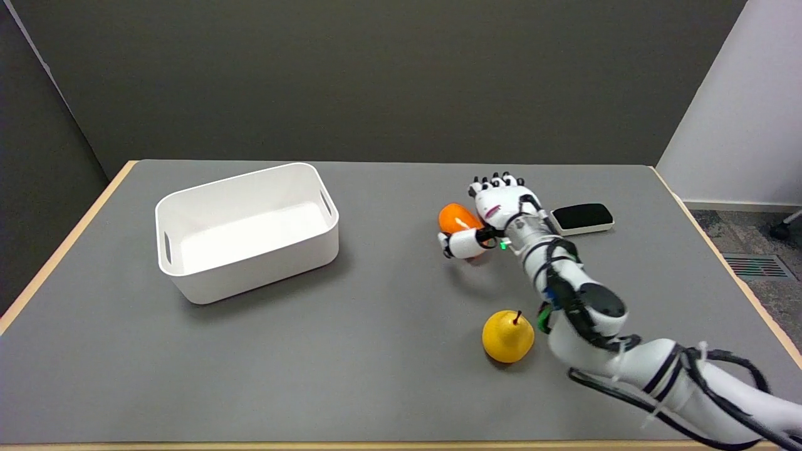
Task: Pick up mango.
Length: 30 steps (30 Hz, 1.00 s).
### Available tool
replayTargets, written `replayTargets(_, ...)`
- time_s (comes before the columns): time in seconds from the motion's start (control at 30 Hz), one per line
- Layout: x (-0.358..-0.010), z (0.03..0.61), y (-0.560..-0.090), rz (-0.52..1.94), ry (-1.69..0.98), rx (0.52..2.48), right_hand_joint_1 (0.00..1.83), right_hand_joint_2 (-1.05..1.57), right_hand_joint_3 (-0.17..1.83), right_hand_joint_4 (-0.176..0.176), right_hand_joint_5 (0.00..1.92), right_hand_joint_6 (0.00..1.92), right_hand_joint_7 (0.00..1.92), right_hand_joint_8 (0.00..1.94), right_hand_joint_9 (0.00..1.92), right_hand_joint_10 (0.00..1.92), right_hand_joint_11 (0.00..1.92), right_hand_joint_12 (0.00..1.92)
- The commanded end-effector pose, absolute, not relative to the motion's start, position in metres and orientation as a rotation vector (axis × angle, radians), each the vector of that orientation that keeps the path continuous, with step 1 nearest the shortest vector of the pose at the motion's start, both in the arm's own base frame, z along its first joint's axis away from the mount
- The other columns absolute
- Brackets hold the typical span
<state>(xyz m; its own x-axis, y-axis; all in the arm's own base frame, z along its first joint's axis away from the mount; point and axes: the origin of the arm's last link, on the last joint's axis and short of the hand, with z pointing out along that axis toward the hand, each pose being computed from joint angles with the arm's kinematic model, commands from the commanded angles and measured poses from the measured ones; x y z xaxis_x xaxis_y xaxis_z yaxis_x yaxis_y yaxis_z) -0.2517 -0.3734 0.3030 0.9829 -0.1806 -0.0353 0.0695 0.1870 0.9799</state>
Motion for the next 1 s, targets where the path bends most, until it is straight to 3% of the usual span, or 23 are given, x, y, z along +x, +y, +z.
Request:
replayTargets(0.03,-0.203,0.233,-0.369,-0.051,0.045,1.274,0.24,0.56,0.87,-0.176,0.20,0.55,0.23,0.48,0.08,0.78,0.00,1.15)
replayTargets(0.23,-0.220,0.241,-0.374,-0.101,0.012,1.250,0.24,0.56,0.86,-0.176,0.21,0.56,0.25,0.49,0.09,0.80,0.00,1.17)
replayTargets(0.33,-0.238,0.252,-0.377,-0.145,-0.031,1.204,0.30,0.62,0.73,-0.176,0.22,0.54,0.28,0.45,0.08,0.85,0.00,1.21)
replayTargets(0.6,-0.276,0.270,-0.381,-0.169,-0.188,1.114,0.31,0.62,0.72,-0.176,0.23,0.55,0.29,0.46,0.08,0.86,0.00,1.22)
replayTargets(1.0,-0.281,0.263,-0.395,-0.156,-0.211,1.136,0.32,0.63,0.72,-0.176,0.23,0.57,0.30,0.48,0.09,0.86,0.00,1.24)
